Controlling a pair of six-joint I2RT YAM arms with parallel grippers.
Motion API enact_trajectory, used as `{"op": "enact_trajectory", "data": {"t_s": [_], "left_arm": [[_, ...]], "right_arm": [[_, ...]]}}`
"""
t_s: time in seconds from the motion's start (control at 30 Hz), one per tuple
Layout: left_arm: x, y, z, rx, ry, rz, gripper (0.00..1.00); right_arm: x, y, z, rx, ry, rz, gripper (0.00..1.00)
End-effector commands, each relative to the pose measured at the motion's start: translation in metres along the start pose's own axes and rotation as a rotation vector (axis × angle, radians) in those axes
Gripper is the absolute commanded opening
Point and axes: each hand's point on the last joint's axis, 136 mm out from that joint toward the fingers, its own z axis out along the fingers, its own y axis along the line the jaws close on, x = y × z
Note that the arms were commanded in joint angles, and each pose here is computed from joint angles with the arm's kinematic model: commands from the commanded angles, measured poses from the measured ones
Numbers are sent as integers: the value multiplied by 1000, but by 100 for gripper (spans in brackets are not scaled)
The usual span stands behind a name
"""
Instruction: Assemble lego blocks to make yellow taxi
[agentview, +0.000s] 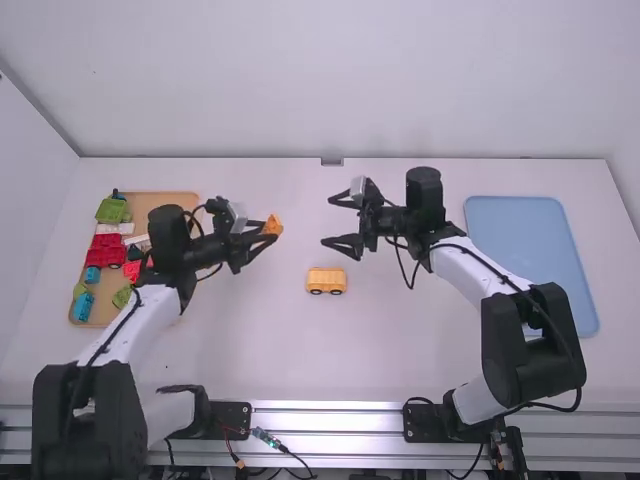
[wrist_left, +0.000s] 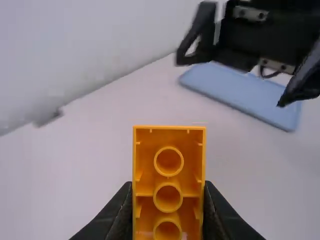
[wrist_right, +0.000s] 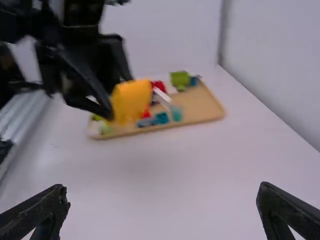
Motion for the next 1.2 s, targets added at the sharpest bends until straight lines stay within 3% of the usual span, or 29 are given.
{"op": "enact_trajectory", "data": {"t_s": [0.0, 0.17, 0.33, 0.53, 1.0, 1.17], "left_arm": [[-10, -19, 14, 128, -38, -30, 2], [-20, -28, 35, 214, -104, -19, 2], [-24, -44, 52, 335, -180, 55, 2], [-34, -41, 64, 310, -249, 40, 2], [-44, -57, 68, 346, -293, 100, 2], [-44, -57, 66, 343, -301, 118, 2]], "right_arm": [[-13, 23, -2, -175, -70, -8, 97], [-16, 34, -4, -282, -114, -35, 82], [-25, 29, -4, -270, -116, -21, 73], [-26, 28, -3, -265, -114, -7, 72], [-30, 34, 5, -283, -118, -37, 59], [-30, 35, 4, -290, -119, -37, 59]]}}
